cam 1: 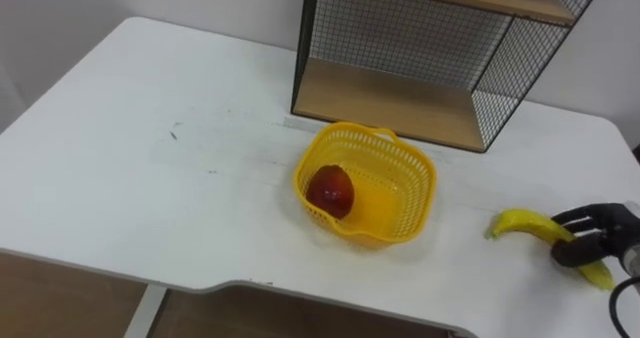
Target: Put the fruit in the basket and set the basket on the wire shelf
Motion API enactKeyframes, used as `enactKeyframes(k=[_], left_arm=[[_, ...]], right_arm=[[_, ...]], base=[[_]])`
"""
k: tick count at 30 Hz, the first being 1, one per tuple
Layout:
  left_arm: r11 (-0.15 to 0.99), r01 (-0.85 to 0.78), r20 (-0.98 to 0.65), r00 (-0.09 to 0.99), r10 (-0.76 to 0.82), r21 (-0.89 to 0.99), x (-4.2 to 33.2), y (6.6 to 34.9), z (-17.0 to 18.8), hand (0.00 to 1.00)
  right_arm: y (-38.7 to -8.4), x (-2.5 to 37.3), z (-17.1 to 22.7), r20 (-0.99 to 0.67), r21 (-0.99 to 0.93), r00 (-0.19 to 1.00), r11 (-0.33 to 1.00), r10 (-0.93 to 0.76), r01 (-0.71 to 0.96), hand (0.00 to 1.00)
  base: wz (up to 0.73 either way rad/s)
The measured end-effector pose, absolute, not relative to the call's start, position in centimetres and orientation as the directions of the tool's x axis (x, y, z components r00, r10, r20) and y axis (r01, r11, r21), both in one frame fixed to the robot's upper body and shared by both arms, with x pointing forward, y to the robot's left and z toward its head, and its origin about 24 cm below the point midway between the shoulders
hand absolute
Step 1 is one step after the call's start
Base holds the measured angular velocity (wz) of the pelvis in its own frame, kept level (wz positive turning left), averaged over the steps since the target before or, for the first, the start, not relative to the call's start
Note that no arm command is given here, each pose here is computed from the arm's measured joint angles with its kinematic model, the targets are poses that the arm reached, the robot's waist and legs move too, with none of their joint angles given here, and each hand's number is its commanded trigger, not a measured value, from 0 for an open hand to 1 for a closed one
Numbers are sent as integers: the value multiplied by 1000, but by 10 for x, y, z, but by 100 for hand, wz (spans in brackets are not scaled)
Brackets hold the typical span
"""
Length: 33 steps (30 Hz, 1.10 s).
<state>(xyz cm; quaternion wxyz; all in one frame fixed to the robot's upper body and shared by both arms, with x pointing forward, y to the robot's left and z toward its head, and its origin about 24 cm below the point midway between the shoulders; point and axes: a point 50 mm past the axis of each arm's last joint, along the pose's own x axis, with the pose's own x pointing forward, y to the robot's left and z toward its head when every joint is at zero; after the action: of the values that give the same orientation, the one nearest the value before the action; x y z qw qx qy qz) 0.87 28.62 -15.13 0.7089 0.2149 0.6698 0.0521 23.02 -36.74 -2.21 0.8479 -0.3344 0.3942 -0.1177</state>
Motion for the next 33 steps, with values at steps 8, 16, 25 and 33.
enactKeyframes(k=[8,16,25,33], left_arm=[[904,215,-929,89,359,369,8,285,-152,0],[903,219,-930,90,357,368,9,285,-152,0],[900,240,-931,112,347,365,13,283,-153,0],[897,252,-931,135,339,363,18,281,-153,0]], right_arm=[[-368,225,-26,-590,-667,655,742,-472,-66,100],[-363,225,-30,-584,-676,656,734,-478,-67,100],[-357,232,-26,-561,-662,691,748,-456,-44,100],[-316,249,-5,-465,-654,841,748,-278,-114,100]], base=[[0],[0],[-4],[-13]])
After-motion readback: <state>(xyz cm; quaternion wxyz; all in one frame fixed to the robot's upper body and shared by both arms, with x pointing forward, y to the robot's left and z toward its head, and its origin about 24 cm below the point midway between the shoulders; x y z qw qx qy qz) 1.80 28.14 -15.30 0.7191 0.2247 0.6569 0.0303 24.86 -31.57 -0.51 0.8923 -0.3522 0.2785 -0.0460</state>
